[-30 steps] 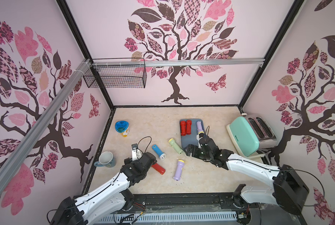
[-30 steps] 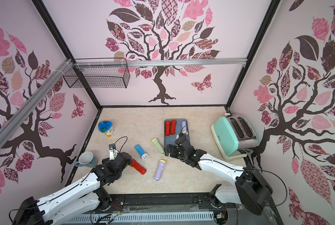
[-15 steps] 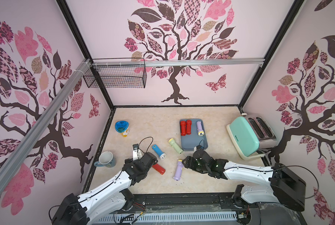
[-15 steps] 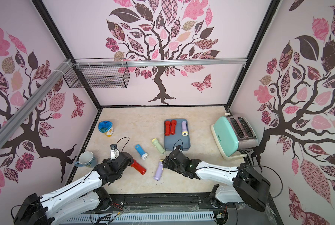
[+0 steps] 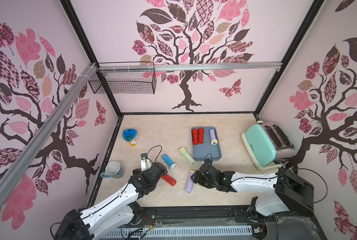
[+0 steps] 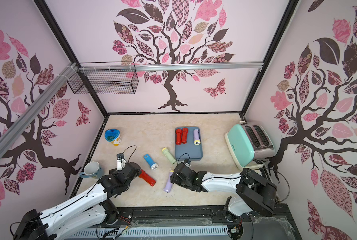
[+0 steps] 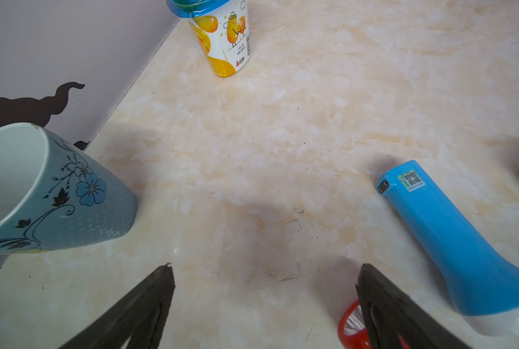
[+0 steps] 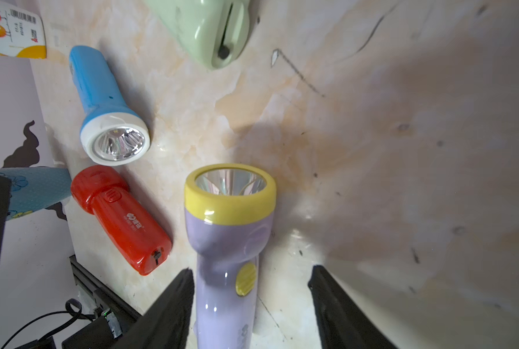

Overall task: Put the flashlights into the storage boxes
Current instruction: Pick up the flashlight from the center of the board.

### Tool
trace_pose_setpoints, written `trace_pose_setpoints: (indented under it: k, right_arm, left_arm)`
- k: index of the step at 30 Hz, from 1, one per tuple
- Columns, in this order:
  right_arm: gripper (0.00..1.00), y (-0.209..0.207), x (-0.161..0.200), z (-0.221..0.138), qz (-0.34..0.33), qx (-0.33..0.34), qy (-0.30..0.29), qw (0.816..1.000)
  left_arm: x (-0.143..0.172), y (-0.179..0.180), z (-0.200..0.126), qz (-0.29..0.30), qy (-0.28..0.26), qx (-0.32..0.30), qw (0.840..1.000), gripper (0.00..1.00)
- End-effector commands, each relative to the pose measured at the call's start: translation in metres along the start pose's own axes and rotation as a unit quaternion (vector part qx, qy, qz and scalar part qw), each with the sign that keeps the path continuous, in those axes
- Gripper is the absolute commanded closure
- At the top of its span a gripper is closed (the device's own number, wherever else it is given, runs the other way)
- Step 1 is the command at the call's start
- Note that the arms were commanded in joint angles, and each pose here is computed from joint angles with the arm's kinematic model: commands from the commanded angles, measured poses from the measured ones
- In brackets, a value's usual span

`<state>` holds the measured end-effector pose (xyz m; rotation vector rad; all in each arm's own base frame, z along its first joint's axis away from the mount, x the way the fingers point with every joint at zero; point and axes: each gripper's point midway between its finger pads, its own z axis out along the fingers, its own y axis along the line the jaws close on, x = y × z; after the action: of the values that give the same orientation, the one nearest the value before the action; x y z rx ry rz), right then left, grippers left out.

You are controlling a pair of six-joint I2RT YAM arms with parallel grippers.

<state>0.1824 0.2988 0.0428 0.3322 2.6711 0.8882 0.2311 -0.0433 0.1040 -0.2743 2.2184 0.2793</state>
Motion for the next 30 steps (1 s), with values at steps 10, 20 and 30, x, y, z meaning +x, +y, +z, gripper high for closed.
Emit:
trace_pose_setpoints:
  k: [10, 20, 30]
  right_arm:
    - [0.47, -0.005, -0.004, 0.026, -0.061, 0.096, -0.014, 0.993]
    - [0.56, -0.015, -0.01, 0.032, -0.182, 0.145, -0.003, 0.973]
    - [0.43, -0.029, -0.004, 0.039, -0.244, 0.187, 0.037, 0.951]
  left_arm:
    - [-0.01, 0.0, -0.005, -0.011, -0.013, 0.001, 1.0, 0.02]
    - [-0.009, 0.0, -0.005, -0.009, -0.01, -0.002, 1.0, 0.02]
    - [-0.009, -0.003, -0.005, -0.019, -0.014, 0.014, 1.0, 0.03]
